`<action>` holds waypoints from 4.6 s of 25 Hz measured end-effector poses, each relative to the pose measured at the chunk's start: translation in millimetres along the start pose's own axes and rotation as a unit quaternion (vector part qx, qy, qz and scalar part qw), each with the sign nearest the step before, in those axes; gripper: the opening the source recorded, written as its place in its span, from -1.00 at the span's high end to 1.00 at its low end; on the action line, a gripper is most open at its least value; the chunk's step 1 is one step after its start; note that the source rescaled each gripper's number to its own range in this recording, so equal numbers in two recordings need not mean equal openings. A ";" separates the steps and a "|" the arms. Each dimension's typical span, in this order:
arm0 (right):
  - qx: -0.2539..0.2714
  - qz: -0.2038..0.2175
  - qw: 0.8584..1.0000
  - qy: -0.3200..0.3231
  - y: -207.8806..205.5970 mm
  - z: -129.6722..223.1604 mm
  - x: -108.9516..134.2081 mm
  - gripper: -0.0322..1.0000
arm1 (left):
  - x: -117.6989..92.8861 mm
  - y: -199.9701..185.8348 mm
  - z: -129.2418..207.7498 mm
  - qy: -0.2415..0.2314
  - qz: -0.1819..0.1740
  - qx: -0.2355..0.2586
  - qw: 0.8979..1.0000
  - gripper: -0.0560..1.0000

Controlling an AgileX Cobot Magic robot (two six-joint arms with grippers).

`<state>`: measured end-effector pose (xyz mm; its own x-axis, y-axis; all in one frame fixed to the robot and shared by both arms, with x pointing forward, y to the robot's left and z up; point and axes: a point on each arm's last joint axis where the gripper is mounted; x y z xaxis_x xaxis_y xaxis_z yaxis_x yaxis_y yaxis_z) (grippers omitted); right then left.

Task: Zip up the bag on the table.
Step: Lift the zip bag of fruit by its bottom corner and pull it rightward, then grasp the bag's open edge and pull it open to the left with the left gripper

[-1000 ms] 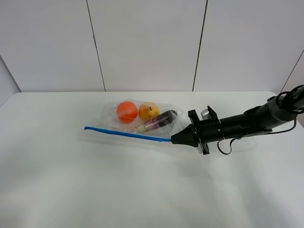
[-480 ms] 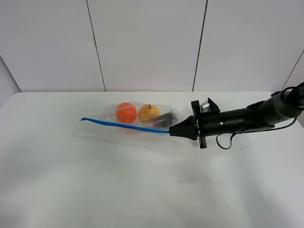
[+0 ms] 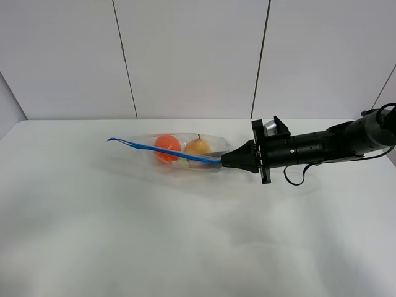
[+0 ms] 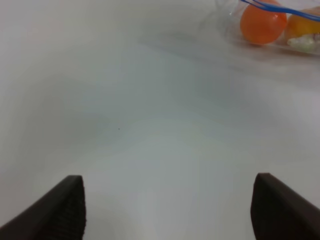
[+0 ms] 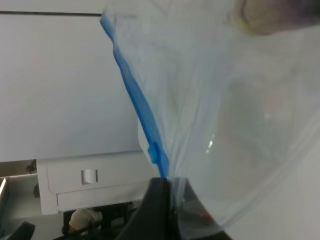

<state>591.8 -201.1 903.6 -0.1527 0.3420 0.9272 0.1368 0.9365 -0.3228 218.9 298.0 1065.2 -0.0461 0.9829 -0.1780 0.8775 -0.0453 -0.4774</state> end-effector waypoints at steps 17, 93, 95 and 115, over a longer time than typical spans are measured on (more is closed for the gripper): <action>0.001 0.000 1.000 0.002 0.0 0.1 0.0 0.93 | -2.1 -4.2 -10.7 -0.002 0.003 -0.015 1.000 -0.88; -0.040 -0.028 0.993 0.103 -0.6 -7.8 4.3 0.94 | -243.7 345.4 -9.4 0.566 0.273 -0.105 0.771 -0.41; -0.041 -0.028 0.993 0.103 -0.6 -7.9 4.3 0.94 | -240.4 348.4 -10.7 0.567 0.267 -0.104 0.772 -0.39; -0.043 -0.030 0.993 0.104 -0.6 -8.3 4.5 0.94 | -231.9 358.6 -8.9 0.569 0.256 -0.094 0.776 0.21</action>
<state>599.2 -200.8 909.6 0.0421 0.2546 0.9661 0.2176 0.9414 -0.2576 548.5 55.4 943.0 0.6888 0.3700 0.6234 0.7006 -0.5605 -0.4415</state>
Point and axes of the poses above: a point on each arm's last joint axis where the gripper is mounted, y pointing out along that axis toward the gripper, x along the wrist's bending axis when the last joint is at zero, z = x × y, and after that the axes turned 8 degrees about -y, right-handed
